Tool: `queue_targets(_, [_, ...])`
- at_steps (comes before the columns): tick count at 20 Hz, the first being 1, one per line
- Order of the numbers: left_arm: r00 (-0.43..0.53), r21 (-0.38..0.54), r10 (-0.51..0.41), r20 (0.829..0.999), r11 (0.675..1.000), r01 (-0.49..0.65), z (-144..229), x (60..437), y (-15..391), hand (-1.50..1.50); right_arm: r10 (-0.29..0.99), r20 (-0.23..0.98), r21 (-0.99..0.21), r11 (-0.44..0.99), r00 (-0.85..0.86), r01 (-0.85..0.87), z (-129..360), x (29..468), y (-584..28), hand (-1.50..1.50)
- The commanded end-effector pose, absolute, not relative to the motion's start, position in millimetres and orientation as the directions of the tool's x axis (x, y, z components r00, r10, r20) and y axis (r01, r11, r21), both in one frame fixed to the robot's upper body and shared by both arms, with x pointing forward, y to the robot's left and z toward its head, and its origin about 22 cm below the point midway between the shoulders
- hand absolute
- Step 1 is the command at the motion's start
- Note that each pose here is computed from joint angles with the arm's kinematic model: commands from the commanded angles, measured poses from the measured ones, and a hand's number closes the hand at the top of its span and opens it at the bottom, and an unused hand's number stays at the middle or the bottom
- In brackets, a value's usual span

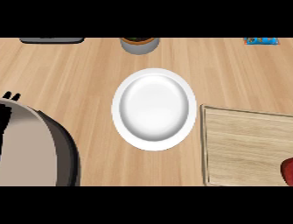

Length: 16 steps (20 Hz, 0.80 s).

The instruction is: Pick the pear from the tray and place it in the plate

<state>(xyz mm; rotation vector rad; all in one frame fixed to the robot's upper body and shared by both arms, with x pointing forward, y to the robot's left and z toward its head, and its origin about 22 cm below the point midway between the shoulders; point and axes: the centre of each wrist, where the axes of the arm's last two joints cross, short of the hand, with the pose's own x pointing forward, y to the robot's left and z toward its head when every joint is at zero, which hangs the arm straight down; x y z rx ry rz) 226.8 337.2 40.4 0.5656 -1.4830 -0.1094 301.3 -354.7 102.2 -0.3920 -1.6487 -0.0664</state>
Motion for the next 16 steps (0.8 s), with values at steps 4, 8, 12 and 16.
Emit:
queue_targets(4, [-0.006, 0.38, -0.385, 0.923, 0.913, -0.15, 50, 257, 298, 0.0, 0.024, 0.995, 0.032, 0.841, -0.096, 0.54, 115, 324, -340, -1.5])
queue_targets(8, [-0.01, 0.369, -0.371, 0.929, 0.926, -0.079, 51, 251, 291, 0.0, 0.68, 0.691, -0.72, 0.618, 0.244, 0.316, 77, 284, -394, 1.5])
queue_targets(12, [0.013, 0.303, -0.302, 0.953, 0.952, -0.04, 53, 271, 267, 0.0, 0.282, 0.922, -0.386, 0.691, 0.264, 0.611, 28, 289, -319, -1.5])
queue_targets(16, [0.023, 0.276, -0.276, 0.961, 0.961, -0.026, 35, 281, 253, 0.0, 0.411, 0.871, -0.488, 0.659, 0.268, 0.572, -2, 257, -271, -1.5])
